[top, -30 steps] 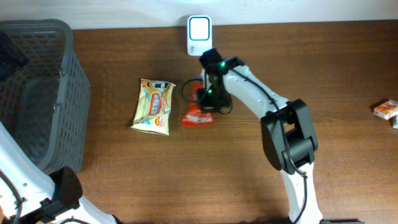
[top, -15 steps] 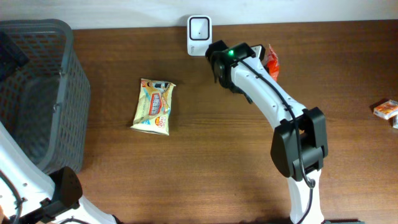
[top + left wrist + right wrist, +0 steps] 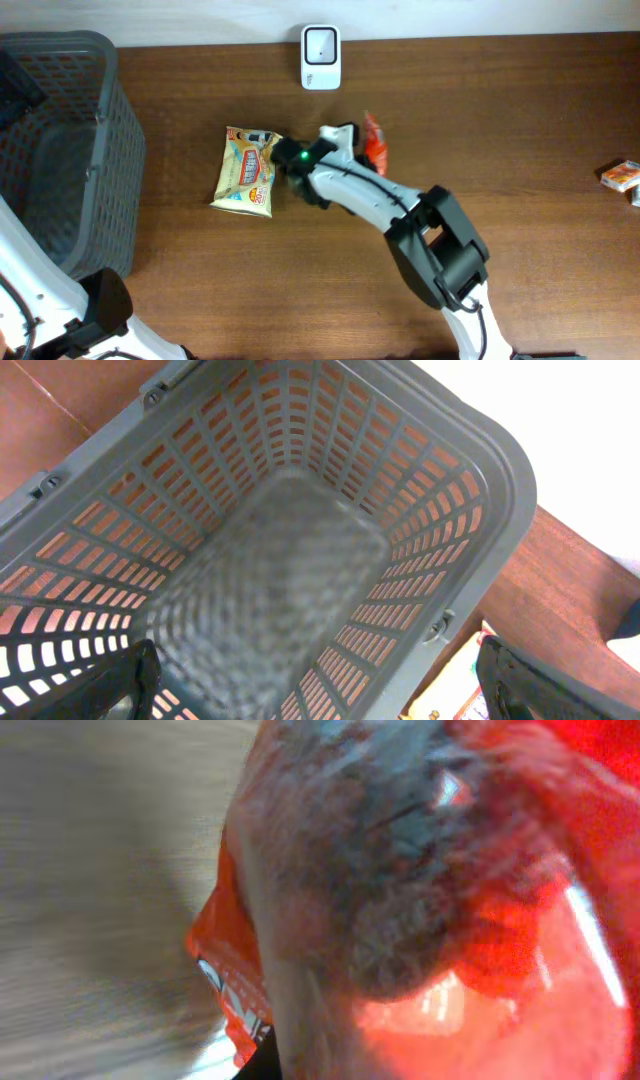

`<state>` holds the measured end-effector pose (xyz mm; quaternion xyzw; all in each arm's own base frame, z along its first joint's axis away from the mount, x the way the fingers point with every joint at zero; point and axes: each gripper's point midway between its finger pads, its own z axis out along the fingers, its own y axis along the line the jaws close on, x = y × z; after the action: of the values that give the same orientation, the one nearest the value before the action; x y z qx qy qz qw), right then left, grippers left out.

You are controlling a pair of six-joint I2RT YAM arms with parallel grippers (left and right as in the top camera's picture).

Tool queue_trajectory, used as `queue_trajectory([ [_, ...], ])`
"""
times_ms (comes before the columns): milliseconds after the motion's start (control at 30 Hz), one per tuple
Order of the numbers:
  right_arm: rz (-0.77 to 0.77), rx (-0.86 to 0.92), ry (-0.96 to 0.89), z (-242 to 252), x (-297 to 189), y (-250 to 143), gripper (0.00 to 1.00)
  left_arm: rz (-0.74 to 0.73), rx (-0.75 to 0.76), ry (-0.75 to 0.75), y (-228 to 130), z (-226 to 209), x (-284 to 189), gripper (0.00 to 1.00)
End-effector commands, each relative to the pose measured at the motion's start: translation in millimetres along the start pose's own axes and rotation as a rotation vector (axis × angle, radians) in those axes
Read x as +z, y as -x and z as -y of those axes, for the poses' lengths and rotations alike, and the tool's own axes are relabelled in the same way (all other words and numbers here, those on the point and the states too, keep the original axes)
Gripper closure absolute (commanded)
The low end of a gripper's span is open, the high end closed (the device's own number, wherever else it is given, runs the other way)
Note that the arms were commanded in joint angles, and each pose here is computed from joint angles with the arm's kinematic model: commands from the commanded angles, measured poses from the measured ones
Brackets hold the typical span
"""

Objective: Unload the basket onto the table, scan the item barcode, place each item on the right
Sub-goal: 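Reach the right gripper to the red snack bag and grasp it, then lift the red snack bag and hold it at the white scanner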

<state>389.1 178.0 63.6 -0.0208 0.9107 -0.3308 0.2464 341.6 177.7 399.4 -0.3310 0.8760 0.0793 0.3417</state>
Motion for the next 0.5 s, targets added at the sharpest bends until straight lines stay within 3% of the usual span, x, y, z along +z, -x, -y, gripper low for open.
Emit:
queue_trajectory([
  [0, -0.035, -0.017, 0.102, -30.3, -15.2, -17.5, 0.86, 0.024, -0.005, -0.003, 2.1, -1.2, -9.0, 0.01],
  [33, -0.034, -0.026, 0.124, -37.6, -21.2, -20.8, 0.84, 0.024, -0.005, -0.003, 2.1, -1.1, -9.0, 0.01],
  [167, -0.022, -0.053, 0.145, -46.9, -31.9, -25.7, 0.47, 0.024, -0.005, -0.003, 2.1, -1.1, -9.0, 0.01],
  [333, -0.044, -0.027, 0.163, -32.4, -39.5, -11.4, 0.40, 0.024, -0.005, -0.003, 2.1, -1.1, -9.0, 0.01],
  [400, -0.026, -0.129, 0.205, -27.8, -47.5, 5.1, 0.37, 0.024, -0.005, -0.003, 2.1, -1.1, -9.0, 0.01],
  [433, -0.017, -0.256, 0.253, -30.5, -52.9, 11.0, 0.32, 0.024, -0.005, -0.003, 2.1, -1.1, -9.0, 0.01],
  [467, -0.024, -0.487, 0.356, -42.0, -62.2, 4.9, 0.21, 0.024, -0.005, -0.003, 2.1, -1.1, -9.0, 0.01],
])
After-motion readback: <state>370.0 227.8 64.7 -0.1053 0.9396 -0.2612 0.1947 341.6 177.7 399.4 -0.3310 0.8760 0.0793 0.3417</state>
